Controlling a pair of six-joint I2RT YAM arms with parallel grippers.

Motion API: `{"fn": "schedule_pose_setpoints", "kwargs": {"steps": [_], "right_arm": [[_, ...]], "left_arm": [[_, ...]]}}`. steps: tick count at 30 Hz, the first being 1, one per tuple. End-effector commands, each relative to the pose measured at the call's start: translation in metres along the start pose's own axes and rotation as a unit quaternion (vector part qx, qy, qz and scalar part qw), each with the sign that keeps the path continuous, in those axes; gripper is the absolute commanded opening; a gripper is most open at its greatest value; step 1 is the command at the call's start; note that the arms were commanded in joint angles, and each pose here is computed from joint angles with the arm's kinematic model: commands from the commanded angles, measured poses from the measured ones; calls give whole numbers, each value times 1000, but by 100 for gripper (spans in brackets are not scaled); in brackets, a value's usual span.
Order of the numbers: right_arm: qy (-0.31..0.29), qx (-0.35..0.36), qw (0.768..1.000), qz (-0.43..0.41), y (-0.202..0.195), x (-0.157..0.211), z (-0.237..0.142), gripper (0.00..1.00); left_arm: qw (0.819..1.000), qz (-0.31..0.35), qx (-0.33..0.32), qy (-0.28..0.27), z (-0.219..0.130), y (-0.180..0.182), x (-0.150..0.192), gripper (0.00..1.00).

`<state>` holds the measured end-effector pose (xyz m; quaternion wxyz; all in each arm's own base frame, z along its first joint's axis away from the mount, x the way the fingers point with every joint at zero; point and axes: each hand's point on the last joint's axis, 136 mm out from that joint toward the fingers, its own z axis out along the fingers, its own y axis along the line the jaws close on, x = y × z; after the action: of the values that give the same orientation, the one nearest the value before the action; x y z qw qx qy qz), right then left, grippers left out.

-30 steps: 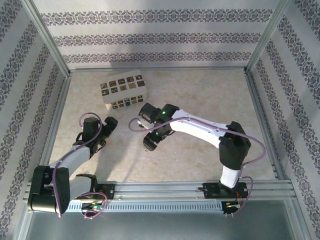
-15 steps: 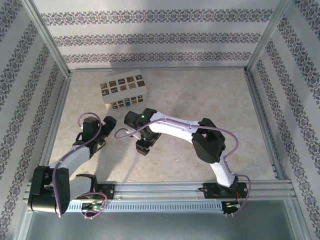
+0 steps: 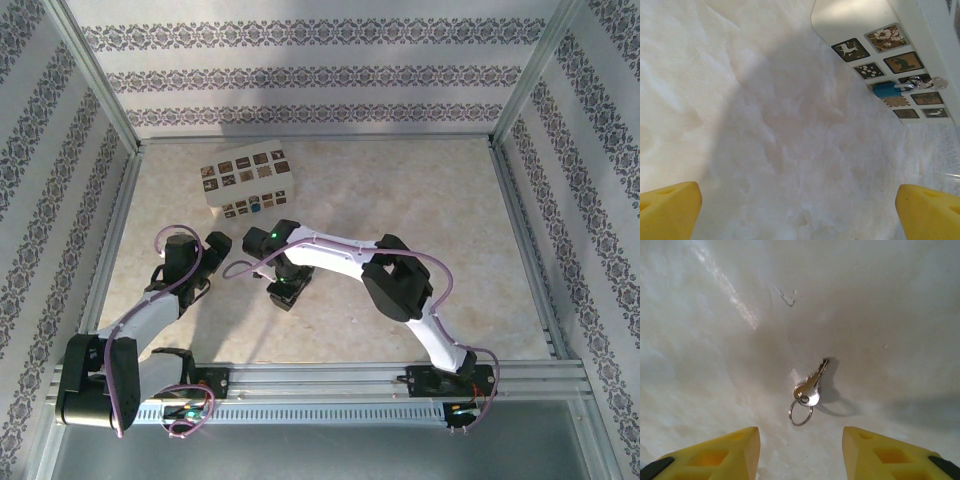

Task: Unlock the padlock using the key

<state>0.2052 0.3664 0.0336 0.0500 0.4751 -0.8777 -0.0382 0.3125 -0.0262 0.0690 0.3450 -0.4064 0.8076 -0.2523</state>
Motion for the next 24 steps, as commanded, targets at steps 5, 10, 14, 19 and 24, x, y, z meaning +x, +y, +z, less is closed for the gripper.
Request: {"fn": "schedule_pose_setpoints", "kwargs": {"steps": [5, 10, 14, 19, 24], "right_arm": [[17, -15, 1000, 0, 9, 0, 7, 43], [26, -17, 1000, 4, 7, 2, 12, 39], [30, -17, 999, 8, 4, 2, 14, 35], [33, -21, 999, 10, 3, 3, 16, 32], [39, -22, 999, 12, 3, 4, 20, 32]], "left_arm": [[1000, 1, -1, -20, -7, -5, -15, 99], [1000, 5, -5, -23, -8, -5, -16, 99], [1000, 5, -6, -24, -9, -4, -16, 99], [1000, 7, -7, -25, -10, -4, -17, 99], [1000, 9, -9, -26, -10, -3, -17, 99]]}}
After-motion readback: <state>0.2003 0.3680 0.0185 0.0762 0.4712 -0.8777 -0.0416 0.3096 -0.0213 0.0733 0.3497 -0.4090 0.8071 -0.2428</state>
